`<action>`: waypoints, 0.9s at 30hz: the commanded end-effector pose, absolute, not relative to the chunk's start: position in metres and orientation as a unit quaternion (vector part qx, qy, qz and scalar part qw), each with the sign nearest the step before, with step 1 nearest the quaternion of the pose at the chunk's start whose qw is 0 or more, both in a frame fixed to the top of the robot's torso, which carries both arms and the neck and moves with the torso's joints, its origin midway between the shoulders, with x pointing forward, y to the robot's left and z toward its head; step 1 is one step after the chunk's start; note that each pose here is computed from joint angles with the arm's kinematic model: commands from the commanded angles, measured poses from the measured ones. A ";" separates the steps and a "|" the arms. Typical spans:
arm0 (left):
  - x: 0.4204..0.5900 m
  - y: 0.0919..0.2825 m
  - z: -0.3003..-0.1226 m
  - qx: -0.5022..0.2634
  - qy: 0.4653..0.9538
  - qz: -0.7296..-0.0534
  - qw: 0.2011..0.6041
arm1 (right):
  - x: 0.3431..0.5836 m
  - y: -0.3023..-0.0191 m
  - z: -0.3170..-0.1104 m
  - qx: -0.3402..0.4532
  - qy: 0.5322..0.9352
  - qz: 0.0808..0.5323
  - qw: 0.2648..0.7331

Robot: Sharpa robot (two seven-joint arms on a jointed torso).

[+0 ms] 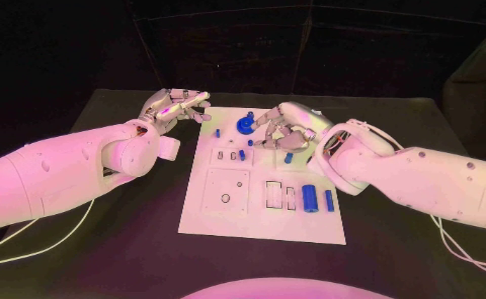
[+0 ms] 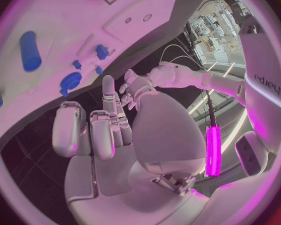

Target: Assemble the parts on the task board

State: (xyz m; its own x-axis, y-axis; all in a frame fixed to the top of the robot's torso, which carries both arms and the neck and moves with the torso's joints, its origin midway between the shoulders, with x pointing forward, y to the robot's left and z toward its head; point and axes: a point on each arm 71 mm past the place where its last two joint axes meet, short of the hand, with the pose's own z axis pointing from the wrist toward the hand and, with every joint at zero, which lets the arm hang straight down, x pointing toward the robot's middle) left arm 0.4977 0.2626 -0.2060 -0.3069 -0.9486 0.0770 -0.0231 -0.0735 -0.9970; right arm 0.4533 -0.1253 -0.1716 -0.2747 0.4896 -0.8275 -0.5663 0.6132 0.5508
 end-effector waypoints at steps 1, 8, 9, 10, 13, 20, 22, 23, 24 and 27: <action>0.492 0.247 -0.207 -0.359 0.660 -0.562 0.347 | 0.458 -0.137 -0.158 0.031 0.673 0.483 0.559; 0.491 0.237 -0.206 -0.291 0.766 -0.463 0.338 | 0.469 -0.168 -0.143 0.076 0.683 0.472 0.552; 0.491 0.236 -0.205 -0.285 0.779 -0.445 0.338 | 0.470 -0.172 -0.143 0.081 0.685 0.469 0.551; 0.490 0.235 -0.205 -0.277 0.792 -0.427 0.336 | 0.471 -0.175 -0.142 0.087 0.687 0.466 0.551; 0.491 0.229 -0.201 -0.242 0.831 -0.369 0.339 | 0.474 -0.186 -0.141 0.105 0.693 0.455 0.550; 0.497 0.208 -0.195 -0.157 0.889 -0.252 0.348 | 0.481 -0.204 -0.142 0.136 0.700 0.428 0.556; 0.499 0.200 -0.195 -0.129 0.898 -0.227 0.354 | 0.483 -0.208 -0.142 0.144 0.698 0.421 0.561; 0.500 0.196 -0.195 -0.118 0.901 -0.218 0.357 | 0.484 -0.209 -0.142 0.147 0.697 0.418 0.564; 0.502 0.191 -0.195 -0.106 0.903 -0.209 0.359 | 0.485 -0.211 -0.142 0.150 0.695 0.416 0.567; 0.506 0.180 -0.195 -0.086 0.907 -0.193 0.364 | 0.487 -0.215 -0.142 0.157 0.691 0.411 0.573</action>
